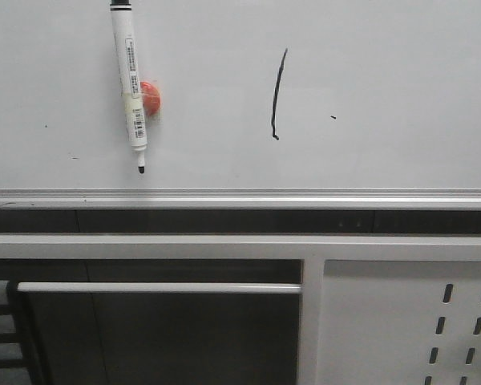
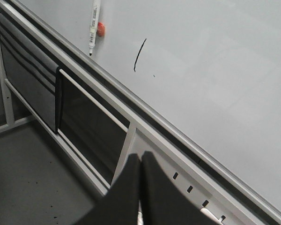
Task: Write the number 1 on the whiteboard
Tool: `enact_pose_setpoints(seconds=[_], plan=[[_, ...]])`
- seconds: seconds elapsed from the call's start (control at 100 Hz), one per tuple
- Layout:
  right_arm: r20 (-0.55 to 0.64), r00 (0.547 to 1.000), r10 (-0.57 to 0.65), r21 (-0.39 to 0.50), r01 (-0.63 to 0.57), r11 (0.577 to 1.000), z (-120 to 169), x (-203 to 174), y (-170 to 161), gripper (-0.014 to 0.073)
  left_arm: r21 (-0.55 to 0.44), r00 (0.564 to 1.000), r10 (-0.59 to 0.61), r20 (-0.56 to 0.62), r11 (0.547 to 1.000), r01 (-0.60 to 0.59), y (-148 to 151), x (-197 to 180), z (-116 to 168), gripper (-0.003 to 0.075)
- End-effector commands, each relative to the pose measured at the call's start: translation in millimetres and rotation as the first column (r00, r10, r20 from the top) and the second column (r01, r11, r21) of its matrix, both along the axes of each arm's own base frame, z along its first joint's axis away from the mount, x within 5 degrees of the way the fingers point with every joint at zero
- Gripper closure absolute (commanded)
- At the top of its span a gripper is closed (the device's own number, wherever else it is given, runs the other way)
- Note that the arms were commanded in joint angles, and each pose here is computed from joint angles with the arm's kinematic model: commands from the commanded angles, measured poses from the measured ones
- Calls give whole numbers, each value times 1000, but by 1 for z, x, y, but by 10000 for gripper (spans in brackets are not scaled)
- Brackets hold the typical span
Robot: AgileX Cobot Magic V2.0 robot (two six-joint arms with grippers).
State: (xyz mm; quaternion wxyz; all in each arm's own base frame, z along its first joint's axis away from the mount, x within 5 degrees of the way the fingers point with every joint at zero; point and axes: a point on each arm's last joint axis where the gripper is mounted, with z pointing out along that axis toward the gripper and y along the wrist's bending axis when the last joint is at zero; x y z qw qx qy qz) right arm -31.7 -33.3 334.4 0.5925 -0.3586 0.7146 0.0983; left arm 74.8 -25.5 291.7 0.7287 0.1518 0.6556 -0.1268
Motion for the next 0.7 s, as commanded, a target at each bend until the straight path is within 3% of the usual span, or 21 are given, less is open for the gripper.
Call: enact_pose_setpoints(seconds=[0.0,0.49,0.58,0.69], plan=[[67,998,-4,50,0,999,11,0,0,656,-2,999,-9,44,1000,9,0,-1,13,738],[67,998,-4,50,0,999,11,0,0,656,7,999,-13,50,1000,12,0,-2,13,738],[67,998,-4,50,0,999,11,0,0,656,69,995,61,80,995,-67,5,1,13,738],[67,998,-4,50,0,999,11,0,0,656,47,988,146,55,988,-149,13,3,12,738]])
